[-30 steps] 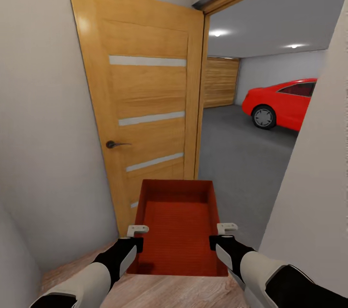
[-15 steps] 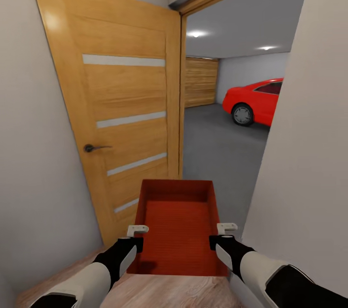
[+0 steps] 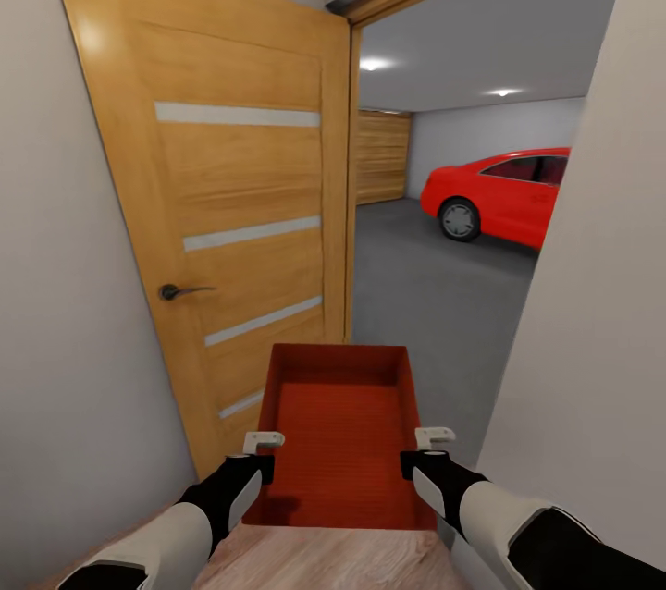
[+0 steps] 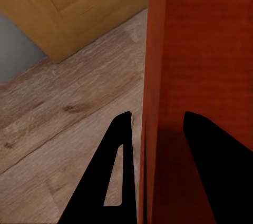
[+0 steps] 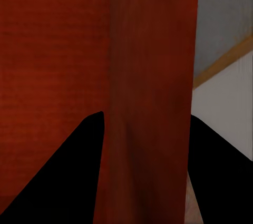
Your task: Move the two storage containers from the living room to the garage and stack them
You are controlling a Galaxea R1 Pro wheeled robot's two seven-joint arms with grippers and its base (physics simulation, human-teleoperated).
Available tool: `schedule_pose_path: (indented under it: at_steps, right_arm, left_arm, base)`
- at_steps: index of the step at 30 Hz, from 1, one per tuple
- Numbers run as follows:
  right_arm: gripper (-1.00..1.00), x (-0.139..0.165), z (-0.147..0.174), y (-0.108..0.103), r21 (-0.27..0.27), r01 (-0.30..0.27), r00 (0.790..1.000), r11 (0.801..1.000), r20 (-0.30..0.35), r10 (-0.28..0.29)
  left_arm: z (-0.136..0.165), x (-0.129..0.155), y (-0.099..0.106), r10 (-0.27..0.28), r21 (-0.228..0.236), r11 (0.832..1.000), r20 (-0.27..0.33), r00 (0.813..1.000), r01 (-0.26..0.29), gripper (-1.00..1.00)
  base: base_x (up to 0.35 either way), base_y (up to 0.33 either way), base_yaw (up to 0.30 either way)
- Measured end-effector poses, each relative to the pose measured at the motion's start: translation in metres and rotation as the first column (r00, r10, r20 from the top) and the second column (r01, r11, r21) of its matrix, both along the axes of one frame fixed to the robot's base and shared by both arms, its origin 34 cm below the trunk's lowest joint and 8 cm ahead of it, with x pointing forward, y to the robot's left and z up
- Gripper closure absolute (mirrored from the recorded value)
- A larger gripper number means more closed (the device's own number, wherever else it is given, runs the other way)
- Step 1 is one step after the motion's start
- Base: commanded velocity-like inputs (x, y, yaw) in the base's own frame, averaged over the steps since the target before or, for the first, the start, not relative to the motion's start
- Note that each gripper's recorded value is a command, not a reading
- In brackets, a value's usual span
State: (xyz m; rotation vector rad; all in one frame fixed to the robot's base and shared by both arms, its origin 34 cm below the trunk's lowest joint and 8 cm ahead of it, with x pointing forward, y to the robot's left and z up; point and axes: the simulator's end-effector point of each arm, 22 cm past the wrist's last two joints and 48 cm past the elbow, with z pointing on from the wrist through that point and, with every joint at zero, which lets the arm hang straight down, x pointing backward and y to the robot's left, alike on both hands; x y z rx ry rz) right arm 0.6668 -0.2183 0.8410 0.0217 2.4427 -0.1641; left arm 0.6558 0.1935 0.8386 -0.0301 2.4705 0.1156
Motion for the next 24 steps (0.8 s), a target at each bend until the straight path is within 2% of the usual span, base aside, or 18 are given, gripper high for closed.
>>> schedule_pose_path:
  at_steps: [7, 24]
  right_arm:
    - [1.00, 0.0001, 0.0001, 0.0003, 0.000, 0.000, 1.000, 1.000, 0.000, 0.000]
    - [1.00, 0.0002, -0.0005, -0.0005, 0.003, 0.000, 1.000, 1.000, 0.000, 0.000]
  left_arm:
    - [-0.0001, 0.0001, 0.0003, 0.001, -0.001, 1.000, 0.000, 1.000, -0.001, 1.00]
    - [-0.0001, 0.0001, -0.0006, -0.001, 0.000, 1.000, 0.000, 1.000, 0.001, 1.00]
  base:
    - [0.161, 0.190, -0.115]
    - [0.010, 0.012, -0.237]
